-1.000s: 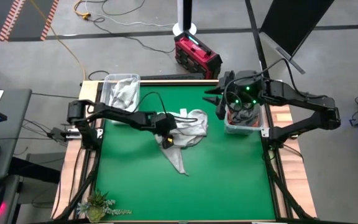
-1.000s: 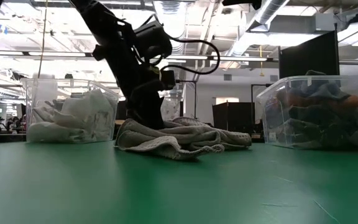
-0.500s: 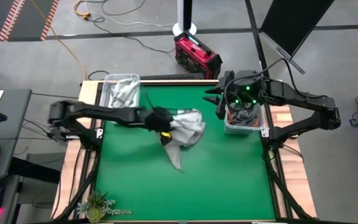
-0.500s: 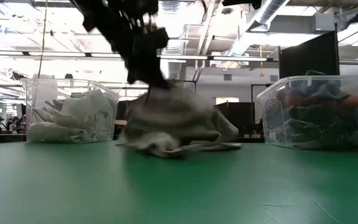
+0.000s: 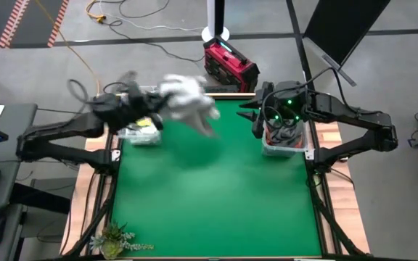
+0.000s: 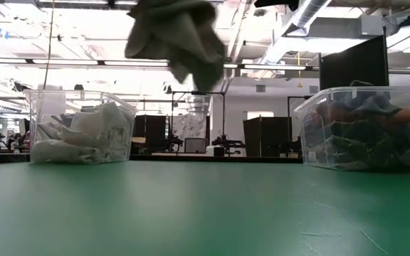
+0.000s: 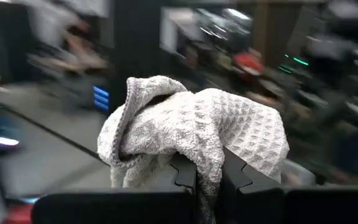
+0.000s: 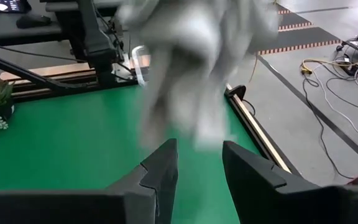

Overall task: Sort towels by color in basket
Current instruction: Put the light gray towel into the left transparent bin

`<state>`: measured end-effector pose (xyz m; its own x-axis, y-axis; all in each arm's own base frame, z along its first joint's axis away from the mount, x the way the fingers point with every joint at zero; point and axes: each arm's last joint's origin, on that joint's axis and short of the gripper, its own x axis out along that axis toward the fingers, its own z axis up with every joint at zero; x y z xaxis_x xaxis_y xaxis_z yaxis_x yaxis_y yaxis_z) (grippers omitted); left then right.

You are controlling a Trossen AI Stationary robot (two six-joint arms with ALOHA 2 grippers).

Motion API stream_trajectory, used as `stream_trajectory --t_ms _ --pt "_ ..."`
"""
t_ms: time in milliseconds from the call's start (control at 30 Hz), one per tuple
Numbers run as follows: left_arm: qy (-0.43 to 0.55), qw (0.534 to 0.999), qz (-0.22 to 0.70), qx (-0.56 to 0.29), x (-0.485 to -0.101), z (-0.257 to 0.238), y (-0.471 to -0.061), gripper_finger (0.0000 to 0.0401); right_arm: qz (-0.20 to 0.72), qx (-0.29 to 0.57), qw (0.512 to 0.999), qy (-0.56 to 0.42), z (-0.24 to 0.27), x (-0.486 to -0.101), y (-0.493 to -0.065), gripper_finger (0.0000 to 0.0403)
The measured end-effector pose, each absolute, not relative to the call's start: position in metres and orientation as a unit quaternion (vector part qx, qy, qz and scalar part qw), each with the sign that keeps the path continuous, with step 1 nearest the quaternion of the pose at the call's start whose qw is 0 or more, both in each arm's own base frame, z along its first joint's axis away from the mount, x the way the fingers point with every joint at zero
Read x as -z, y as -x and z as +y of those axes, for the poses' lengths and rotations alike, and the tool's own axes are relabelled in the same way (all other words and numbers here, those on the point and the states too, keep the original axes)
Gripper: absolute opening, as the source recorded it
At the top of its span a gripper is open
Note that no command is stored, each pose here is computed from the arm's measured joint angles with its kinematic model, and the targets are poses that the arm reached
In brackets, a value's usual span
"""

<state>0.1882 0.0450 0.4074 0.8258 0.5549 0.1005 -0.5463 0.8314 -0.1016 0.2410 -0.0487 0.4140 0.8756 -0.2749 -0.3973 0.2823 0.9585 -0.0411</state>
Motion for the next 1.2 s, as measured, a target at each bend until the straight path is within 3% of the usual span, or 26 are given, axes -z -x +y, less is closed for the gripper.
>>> stream_trajectory --t_ms 267,400,600,900,1033,1200 --pt "0.000 0.847 -0.033 -0.531 -0.414 0.048 -0.135 0.0014 0.204 0.140 0.969 -0.009 -0.047 -0.414 -0.241 0.0158" --pt "0.018 0.800 -0.007 -0.600 -0.404 0.049 -0.125 0.0014 0.205 0.139 0.969 -0.012 -0.046 -0.413 -0.242 0.0158" --pt "0.057 0.765 0.039 -0.640 -0.378 0.052 -0.127 0.0014 0.203 0.141 0.969 -0.020 -0.046 -0.413 -0.242 0.0158" --pt "0.228 0.741 0.127 -0.618 -0.319 0.088 -0.144 0.0011 0.180 0.141 0.973 -0.019 -0.047 -0.418 -0.244 0.0158" --pt "0.258 0.751 0.124 -0.595 -0.313 0.105 -0.152 0.0011 0.173 0.142 0.975 -0.021 -0.047 -0.419 -0.244 0.0158" --pt "0.267 0.721 0.178 -0.614 -0.300 0.129 -0.146 0.0010 0.174 0.131 0.976 -0.026 -0.041 -0.419 -0.245 0.0158"
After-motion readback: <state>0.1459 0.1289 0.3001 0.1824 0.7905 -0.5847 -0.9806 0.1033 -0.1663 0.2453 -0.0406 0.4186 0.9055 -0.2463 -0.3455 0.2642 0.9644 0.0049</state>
